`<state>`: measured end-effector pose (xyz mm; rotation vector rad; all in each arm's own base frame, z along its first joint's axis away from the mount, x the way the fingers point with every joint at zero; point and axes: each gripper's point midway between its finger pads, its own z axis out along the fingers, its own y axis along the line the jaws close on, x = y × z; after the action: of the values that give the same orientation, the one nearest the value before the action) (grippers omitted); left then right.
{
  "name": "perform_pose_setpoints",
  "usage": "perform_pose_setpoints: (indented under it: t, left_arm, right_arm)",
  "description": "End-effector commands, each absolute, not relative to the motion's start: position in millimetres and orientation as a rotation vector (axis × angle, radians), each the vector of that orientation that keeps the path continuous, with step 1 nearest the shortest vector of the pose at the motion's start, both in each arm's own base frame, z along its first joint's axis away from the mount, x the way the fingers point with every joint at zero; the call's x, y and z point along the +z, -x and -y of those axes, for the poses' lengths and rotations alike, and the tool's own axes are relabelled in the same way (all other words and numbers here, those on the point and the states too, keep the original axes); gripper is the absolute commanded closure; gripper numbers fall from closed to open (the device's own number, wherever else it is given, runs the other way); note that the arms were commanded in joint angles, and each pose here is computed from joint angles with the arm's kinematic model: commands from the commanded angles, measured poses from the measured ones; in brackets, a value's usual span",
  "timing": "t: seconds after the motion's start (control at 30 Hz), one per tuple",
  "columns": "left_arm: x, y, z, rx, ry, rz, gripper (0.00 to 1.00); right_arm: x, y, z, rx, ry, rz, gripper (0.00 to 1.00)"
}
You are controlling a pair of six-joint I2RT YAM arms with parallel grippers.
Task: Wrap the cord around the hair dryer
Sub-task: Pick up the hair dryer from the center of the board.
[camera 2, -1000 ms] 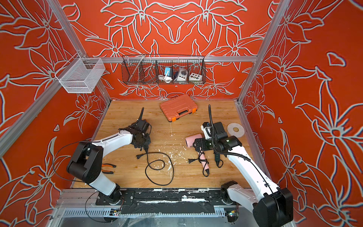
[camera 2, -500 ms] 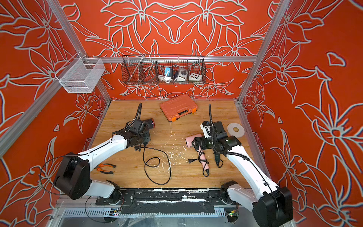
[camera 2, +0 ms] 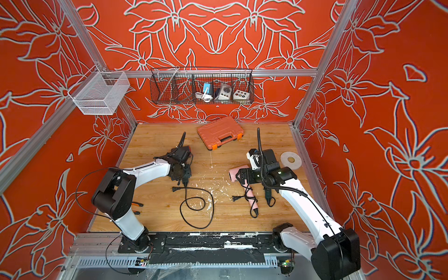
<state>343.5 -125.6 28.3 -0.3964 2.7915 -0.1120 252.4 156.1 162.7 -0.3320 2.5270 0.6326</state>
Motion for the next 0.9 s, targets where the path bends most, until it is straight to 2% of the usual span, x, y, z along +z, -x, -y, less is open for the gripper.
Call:
perform_pose_setpoints:
  t: [0.0, 0.1, 0.17, 0.27, 0.37, 0.43, 0.53, 0.77, 0.83, 0.87]
  left_arm:
    - [25, -338, 131, -0.116, 0.402, -2.853, 0.97]
    - [24, -340, 132, -0.111, 0.406, -2.858, 0.60]
    - [27, -344, 131, -0.103, 0.401, -2.849, 0.39]
    - [33, -350, 128, -0.062, 0.385, -2.841, 0.26]
    - [36, -357, 126, -0.055, 0.383, -2.837, 0.22]
    - [37, -363, 125, -0.061, 0.390, -2.827, 0.23]
    - [33, -370, 125, -0.085, 0.403, -2.838, 0.30]
    - [16, -359, 125, -0.094, 0.428, -2.895, 0.58]
    - [12, -355, 124, -0.080, 0.427, -2.909, 0.69]
    - [10, -355, 123, -0.073, 0.426, -2.912, 0.79]
  right_arm:
    - [165, -248, -156, 0.630, 0.343, -2.524, 0.01]
    - [164, -248, -156, 0.633, 0.348, -2.526, 0.01]
    - [164, -248, -158, 0.641, 0.350, -2.527, 0.01]
    - [164, -249, -159, 0.645, 0.354, -2.526, 0.01]
    - [164, -249, -159, 0.642, 0.359, -2.525, 0.01]
    - [164, -250, -159, 0.644, 0.362, -2.524, 0.01]
    - [163, -249, -159, 0.644, 0.361, -2.528, 0.01]
    - [160, -247, -157, 0.638, 0.357, -2.535, 0.01]
    - [159, -248, -158, 0.642, 0.350, -2.535, 0.01]
    - [157, -248, -158, 0.647, 0.351, -2.537, 0.01]
